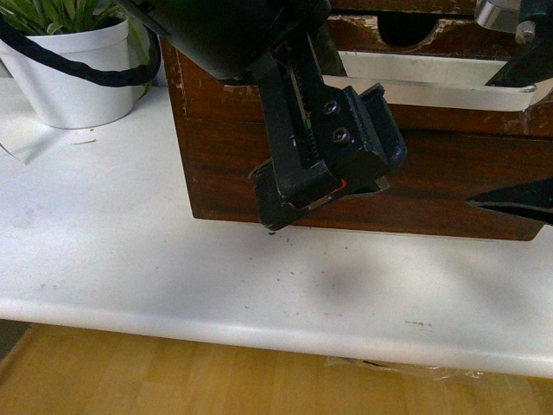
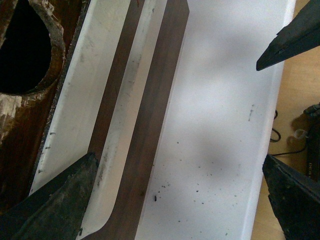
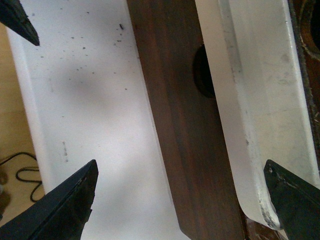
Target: Open drawer
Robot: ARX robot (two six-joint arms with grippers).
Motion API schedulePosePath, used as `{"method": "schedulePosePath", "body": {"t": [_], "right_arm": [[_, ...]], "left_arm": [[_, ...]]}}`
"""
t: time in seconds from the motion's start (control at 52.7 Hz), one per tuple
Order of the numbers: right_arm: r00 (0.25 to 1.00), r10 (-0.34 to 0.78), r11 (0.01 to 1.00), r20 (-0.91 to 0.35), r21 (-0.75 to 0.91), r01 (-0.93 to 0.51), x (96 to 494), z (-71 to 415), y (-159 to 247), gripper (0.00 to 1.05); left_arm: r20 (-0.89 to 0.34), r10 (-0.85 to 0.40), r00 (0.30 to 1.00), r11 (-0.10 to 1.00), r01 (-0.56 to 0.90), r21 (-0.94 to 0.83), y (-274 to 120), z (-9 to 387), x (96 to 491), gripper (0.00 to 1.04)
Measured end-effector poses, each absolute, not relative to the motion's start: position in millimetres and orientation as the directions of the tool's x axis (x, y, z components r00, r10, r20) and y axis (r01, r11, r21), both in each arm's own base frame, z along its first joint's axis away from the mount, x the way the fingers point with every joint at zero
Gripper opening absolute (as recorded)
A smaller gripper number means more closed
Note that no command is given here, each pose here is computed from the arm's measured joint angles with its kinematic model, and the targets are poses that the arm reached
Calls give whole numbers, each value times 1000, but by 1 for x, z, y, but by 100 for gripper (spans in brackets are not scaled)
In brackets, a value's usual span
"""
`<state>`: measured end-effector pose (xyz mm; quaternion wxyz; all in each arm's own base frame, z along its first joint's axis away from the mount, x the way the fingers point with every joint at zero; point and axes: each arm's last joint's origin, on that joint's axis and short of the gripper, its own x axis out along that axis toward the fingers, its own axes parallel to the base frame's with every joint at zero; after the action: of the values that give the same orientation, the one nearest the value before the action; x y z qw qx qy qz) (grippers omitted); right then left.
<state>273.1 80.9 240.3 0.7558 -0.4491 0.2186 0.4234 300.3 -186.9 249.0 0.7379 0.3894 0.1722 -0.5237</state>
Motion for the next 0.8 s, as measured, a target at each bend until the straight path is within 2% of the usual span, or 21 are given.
{"method": "schedulePosePath", "body": {"t": [0.247, 0.55, 0.702, 0.797], "right_arm": [[439, 477, 135, -762, -430, -893, 251, 244, 82, 96], [338, 522, 62, -783, -361, -930, 215, 238, 82, 96], [342, 542, 57, -768, -372, -926, 210, 237, 81, 96], [377, 574, 90, -727, -402, -911, 211, 238, 79, 96]], "left_arm": [[-729, -613, 305, 42, 934, 355, -181, 255, 280, 99], [-730, -646, 223, -33, 947, 319, -169, 255, 237, 99], [-709, -664, 237, -21, 942, 335, -165, 253, 232, 99], [-645, -706, 292, 44, 927, 371, -162, 253, 232, 98]]}}
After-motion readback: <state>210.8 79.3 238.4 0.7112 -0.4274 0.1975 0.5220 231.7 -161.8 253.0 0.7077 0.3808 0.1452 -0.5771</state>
